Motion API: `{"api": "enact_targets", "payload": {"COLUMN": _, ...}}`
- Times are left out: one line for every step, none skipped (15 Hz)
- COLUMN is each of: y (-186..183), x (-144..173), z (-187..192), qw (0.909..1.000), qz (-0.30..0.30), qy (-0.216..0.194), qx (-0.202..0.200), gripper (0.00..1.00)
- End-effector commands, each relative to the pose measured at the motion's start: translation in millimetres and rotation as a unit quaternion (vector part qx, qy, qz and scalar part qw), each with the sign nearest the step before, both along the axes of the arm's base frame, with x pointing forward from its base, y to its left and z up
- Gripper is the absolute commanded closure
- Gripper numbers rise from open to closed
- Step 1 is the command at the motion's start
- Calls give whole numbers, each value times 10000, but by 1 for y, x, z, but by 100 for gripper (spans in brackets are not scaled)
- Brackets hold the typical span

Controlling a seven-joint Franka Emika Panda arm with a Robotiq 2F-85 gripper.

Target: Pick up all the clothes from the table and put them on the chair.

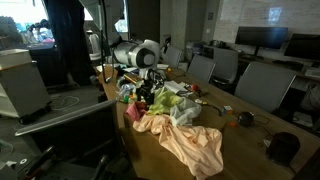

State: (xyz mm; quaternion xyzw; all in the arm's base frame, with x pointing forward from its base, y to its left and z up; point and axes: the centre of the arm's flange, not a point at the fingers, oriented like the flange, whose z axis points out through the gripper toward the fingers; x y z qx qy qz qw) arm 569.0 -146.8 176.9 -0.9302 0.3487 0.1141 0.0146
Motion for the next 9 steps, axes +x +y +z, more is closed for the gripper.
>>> {"api": "enact_targets", "payload": {"y": -3, "x": -1, "z": 3, "qw": 9998, "qz": -49, "qy": 76, "qx": 182, "gripper": 0}}
{"api": "enact_targets", "payload": {"y": -2, "x": -4, "z": 5, "qw": 9997, "qz": -32, "qy": 104, "qx": 240, "gripper": 0}}
{"api": "enact_targets", "payload": {"y": -1, "x": -5, "z": 6, "qw": 9995, "qz": -33, "qy": 120, "qx": 280, "gripper": 0}}
{"api": "enact_targets", "payload": {"y": 1, "x": -6, "z": 6, "qw": 9993, "qz": -29, "qy": 142, "qx": 357, "gripper": 0}}
{"api": "enact_targets", "payload": {"y": 3, "x": -7, "z": 5, "qw": 9991, "qz": -23, "qy": 155, "qx": 401, "gripper": 0}}
{"api": "enact_targets", "payload": {"y": 5, "x": -7, "z": 4, "qw": 9989, "qz": -3, "qy": 181, "qx": 430, "gripper": 0}}
{"api": "enact_targets", "payload": {"y": 6, "x": -7, "z": 4, "qw": 9988, "qz": 4, "qy": 198, "qx": 457, "gripper": 0}}
{"api": "enact_targets", "payload": {"y": 7, "x": -7, "z": 3, "qw": 9987, "qz": 16, "qy": 196, "qx": 474, "gripper": 0}}
{"api": "enact_targets", "payload": {"y": 8, "x": -7, "z": 3, "qw": 9986, "qz": 28, "qy": 202, "qx": 481, "gripper": 0}}
